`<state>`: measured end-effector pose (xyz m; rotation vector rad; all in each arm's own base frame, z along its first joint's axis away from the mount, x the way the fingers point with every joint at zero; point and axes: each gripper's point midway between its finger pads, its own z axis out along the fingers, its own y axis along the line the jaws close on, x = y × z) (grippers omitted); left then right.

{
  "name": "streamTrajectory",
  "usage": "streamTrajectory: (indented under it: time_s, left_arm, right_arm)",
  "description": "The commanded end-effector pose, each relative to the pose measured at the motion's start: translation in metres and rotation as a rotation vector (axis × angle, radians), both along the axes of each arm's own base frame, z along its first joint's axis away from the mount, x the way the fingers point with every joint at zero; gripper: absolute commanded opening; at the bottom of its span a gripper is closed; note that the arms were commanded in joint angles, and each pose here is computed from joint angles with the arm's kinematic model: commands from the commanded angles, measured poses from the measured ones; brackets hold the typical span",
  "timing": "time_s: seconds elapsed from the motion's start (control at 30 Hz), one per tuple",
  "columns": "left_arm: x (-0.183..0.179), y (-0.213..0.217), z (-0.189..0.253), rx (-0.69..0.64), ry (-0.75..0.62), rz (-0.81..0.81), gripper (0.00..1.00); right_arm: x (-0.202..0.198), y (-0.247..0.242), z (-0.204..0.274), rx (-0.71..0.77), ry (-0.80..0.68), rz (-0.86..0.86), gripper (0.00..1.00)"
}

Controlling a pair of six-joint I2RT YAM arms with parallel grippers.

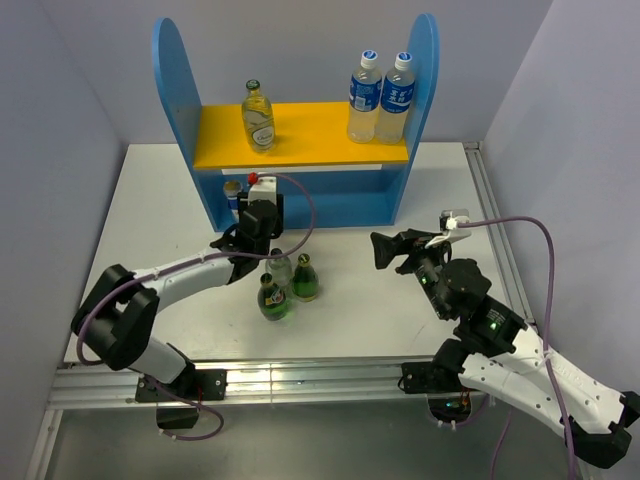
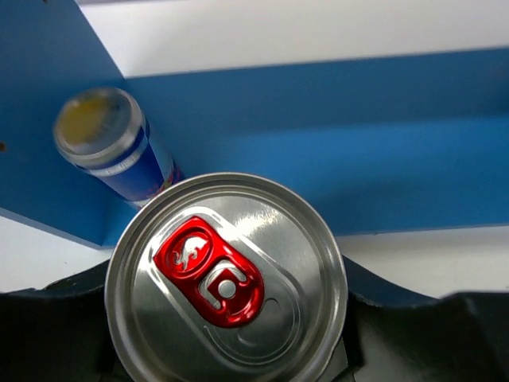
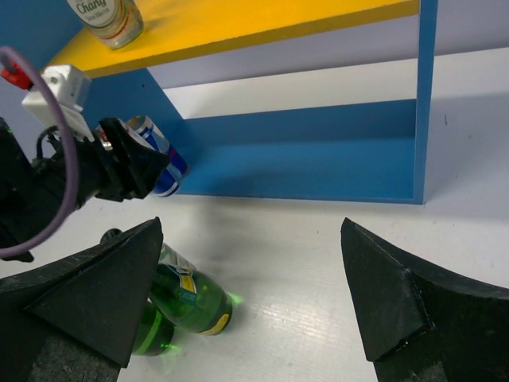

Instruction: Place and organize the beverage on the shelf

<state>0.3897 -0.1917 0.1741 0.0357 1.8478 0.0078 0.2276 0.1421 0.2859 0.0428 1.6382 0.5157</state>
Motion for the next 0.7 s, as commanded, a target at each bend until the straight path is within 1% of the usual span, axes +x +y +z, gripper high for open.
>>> streamTrajectory:
  time_s: [0.0,0.17,0.33,0.47,0.53,0.67]
  left_arm:
    - [0.017,-0.007,0.028,-0.119,-0.138,0.002,0.0]
    - [0.026,0.0,0.001,-0.141,-0.129,0.009,0.0]
    - [0.042,0.004,-0.011,-0.182,-0.136,0.009,0.0]
    - [0.057,0.011,-0.029,-0.177,-0.119,0.041,0.0]
    - [0.063,0.011,-0.029,-0.196,-0.133,0.033,0.0]
    - [0.076,0.021,-0.042,-0.185,-0.133,0.072,0.0]
  right_arm:
    - [0.002,0.004,0.003,0.012,-0.015,0.005,1.0]
    - [0.003,0.008,-0.001,0.004,-0.006,0.015,1.0]
    - [0.005,0.01,-0.004,-0.006,0.002,0.018,1.0]
    - [0.006,0.011,-0.007,-0.016,0.007,0.016,1.0]
    - [0.006,0.012,-0.006,-0.014,0.005,0.019,1.0]
    - [0.007,0.014,-0.009,-0.022,0.011,0.023,1.0]
